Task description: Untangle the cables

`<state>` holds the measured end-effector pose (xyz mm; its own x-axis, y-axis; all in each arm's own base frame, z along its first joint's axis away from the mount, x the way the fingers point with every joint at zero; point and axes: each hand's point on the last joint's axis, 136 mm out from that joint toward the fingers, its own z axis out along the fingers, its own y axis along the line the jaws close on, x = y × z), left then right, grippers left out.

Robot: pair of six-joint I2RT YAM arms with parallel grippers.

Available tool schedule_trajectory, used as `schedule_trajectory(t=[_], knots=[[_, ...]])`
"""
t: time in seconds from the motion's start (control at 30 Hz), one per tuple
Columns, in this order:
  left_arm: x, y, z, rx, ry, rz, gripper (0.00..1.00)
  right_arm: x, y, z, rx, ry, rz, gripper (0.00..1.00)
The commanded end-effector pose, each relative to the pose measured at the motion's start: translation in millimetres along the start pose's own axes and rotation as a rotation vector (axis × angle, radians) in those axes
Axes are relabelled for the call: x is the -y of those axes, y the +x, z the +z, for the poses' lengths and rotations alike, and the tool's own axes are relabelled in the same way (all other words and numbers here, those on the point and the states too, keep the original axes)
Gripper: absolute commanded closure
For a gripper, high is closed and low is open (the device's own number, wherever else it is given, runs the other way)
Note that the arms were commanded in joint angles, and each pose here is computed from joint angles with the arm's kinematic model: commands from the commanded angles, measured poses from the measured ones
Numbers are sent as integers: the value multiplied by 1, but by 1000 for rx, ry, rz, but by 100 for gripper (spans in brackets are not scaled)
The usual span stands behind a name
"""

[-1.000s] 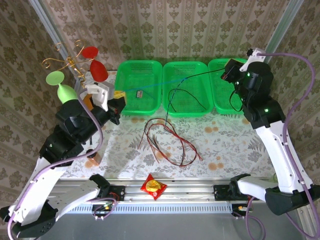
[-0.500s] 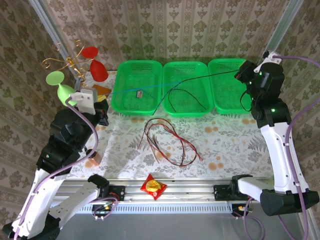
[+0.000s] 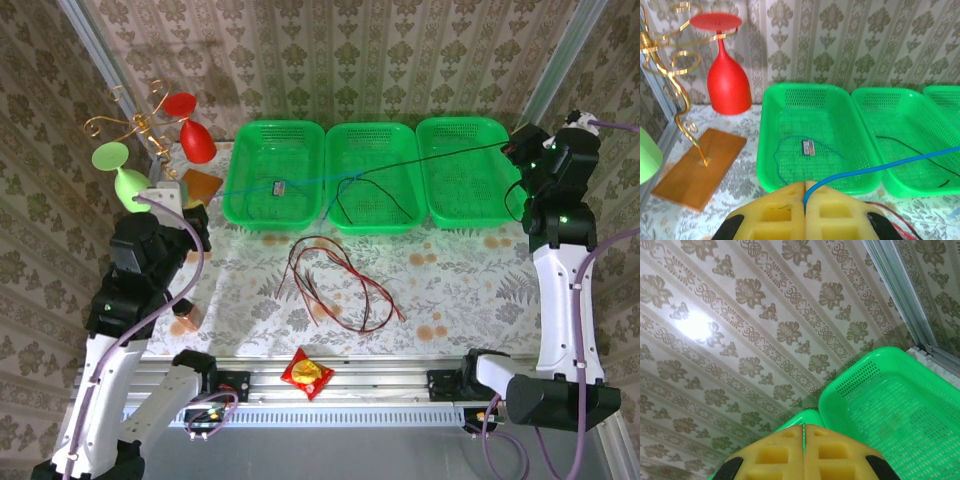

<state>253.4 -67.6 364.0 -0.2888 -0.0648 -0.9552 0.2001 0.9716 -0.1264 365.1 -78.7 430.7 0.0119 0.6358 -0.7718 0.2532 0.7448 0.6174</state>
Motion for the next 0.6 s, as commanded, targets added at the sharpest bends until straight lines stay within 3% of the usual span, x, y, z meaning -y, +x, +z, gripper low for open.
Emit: schedule_trajectory(t=[0.0,0.57], knots=[[-2,21,-1,-61,18,-48,100,-1,-12,-2,33,-33,52,100],[-32,56,-4,-160,-58,-121,100,29,-41,-7,98,1,147,100]])
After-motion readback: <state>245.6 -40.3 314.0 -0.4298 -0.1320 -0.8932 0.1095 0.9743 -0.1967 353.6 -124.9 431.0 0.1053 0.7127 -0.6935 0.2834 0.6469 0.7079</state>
